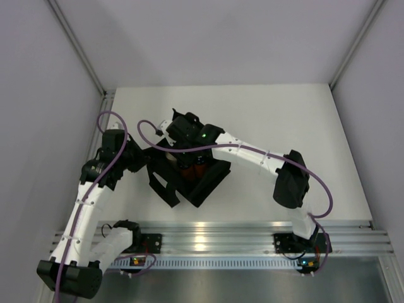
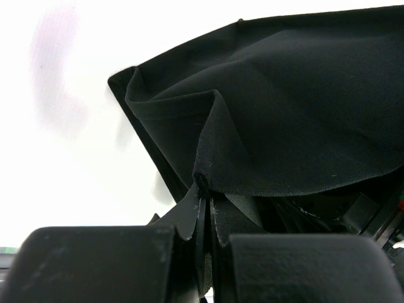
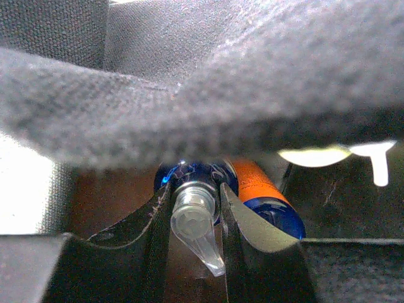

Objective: Take the personal care products out of the canvas bag

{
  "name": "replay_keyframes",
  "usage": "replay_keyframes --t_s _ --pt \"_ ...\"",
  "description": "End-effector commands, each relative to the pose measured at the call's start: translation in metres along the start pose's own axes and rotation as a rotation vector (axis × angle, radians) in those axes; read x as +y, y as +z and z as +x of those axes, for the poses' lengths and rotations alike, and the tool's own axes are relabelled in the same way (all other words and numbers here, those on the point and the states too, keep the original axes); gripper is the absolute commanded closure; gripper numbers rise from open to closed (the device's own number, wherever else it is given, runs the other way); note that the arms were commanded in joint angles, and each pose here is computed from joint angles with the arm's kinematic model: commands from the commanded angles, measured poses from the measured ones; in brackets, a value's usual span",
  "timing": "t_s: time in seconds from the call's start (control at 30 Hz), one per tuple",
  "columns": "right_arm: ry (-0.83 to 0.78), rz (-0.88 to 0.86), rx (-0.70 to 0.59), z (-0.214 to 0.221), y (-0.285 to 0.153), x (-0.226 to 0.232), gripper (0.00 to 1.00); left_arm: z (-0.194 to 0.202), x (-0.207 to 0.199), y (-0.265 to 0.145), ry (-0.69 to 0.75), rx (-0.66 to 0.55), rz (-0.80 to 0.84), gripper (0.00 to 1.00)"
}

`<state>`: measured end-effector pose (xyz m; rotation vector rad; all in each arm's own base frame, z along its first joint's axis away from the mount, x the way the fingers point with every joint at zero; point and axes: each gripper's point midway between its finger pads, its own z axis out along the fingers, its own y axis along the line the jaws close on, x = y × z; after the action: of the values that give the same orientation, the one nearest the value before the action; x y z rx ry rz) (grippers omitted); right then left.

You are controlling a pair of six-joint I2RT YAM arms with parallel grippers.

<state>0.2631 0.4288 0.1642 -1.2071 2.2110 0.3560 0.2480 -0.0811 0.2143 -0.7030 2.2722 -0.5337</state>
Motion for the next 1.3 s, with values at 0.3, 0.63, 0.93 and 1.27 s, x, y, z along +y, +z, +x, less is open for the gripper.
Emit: replay_keyframes --t_s 0.3,0.63,0.93,1.27 --pt "0.068 0.055 -0.121 -0.035 -0.031 -0.012 1.00 0.007 0.009 -0.005 0.017 0.031 -0.049 1.00" --pt "0.082 0.080 -0.191 -0.055 -0.056 -0.018 1.00 0.005 0.008 -0.006 0.020 0.025 -0.049 1.00" --pt "0.093 0.094 -0.265 -0.074 -0.085 -0.022 1.00 0.004 0.008 -0.006 0.022 0.024 -0.050 1.00" --pt "0.083 0.105 -0.293 -0.082 -0.109 -0.024 1.00 0.003 0.008 -0.005 0.023 0.023 -0.051 1.00"
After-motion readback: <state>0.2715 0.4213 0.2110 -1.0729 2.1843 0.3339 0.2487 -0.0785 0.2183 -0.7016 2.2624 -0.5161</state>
